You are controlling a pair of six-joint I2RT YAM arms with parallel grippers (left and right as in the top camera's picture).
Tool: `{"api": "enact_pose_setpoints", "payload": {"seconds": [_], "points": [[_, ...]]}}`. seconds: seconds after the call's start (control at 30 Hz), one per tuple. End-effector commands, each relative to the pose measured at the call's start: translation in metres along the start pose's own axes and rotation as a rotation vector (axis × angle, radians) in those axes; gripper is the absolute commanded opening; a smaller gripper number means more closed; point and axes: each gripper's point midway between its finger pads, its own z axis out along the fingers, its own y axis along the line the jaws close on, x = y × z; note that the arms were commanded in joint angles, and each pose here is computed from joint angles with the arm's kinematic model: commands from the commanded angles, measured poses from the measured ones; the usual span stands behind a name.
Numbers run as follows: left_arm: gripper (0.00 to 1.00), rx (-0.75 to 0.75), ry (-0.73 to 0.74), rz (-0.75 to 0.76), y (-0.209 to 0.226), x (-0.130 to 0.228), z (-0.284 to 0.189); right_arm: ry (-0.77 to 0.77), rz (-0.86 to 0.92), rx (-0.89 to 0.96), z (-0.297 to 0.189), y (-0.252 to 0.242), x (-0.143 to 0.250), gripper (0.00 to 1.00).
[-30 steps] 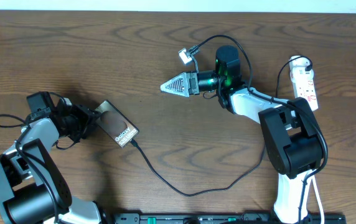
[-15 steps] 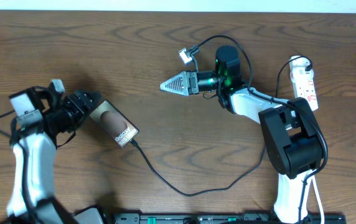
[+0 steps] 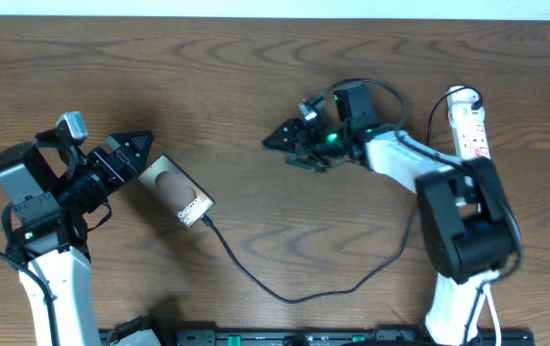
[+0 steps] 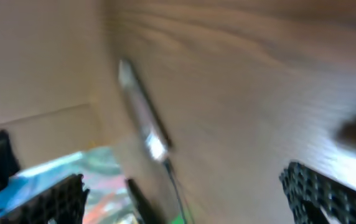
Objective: Plug charger to phone and switch on socket
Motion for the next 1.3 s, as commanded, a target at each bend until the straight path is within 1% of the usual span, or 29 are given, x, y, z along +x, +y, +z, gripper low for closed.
{"api": "enact_pose_setpoints", "payload": {"seconds": [0.0, 0.1, 0.13, 0.2, 0.37, 0.43, 0.6, 0.8, 0.9, 0.97, 1.1, 1.27], "points": [[0.86, 0.018, 0.005, 0.002, -0.008, -0.001, 0.002, -0.243, -0.249, 0.222, -0.062, 0.029, -0.039, 0.99], [0.86, -0.036, -0.016, 0.003, -0.011, -0.005, 0.007, -0.36, -0.25, 0.421, -0.115, 0.035, -0.041, 0.99], [0.86, -0.052, -0.023, 0.02, -0.014, -0.006, 0.01, -0.397, -0.256, 0.462, -0.131, 0.039, -0.041, 0.99], [0.86, -0.081, -0.037, 0.059, -0.022, -0.009, 0.015, -0.474, -0.262, 0.513, -0.164, 0.05, -0.042, 0.99], [0.86, -0.15, -0.057, 0.142, -0.044, -0.016, 0.031, -0.642, -0.242, 0.54, -0.243, 0.066, -0.05, 0.99], [0.86, -0.173, -0.041, 0.16, -0.05, -0.015, 0.039, -0.672, -0.236, 0.548, -0.276, 0.063, -0.054, 0.99], [0.86, -0.233, 0.044, 0.189, -0.054, -0.009, 0.061, -0.704, -0.17, 0.553, -0.35, 0.037, -0.058, 0.99], [0.86, -0.319, 0.115, 0.243, -0.056, -0.004, 0.081, -0.697, -0.068, 0.545, -0.41, -0.01, -0.055, 0.99], [0.86, -0.374, 0.126, 0.298, -0.06, -0.005, 0.086, -0.67, -0.026, 0.573, -0.425, -0.036, -0.054, 0.99], [0.86, -0.406, 0.125, 0.328, -0.064, -0.007, 0.087, -0.623, -0.035, 0.582, -0.425, -0.052, -0.054, 0.99], [0.86, -0.413, 0.108, 0.347, -0.071, -0.01, 0.088, -0.515, -0.04, 0.578, -0.409, -0.08, -0.054, 0.99], [0.86, -0.41, 0.101, 0.349, -0.072, -0.012, 0.089, -0.437, 0.03, 0.557, -0.39, -0.115, -0.061, 0.99]]}}
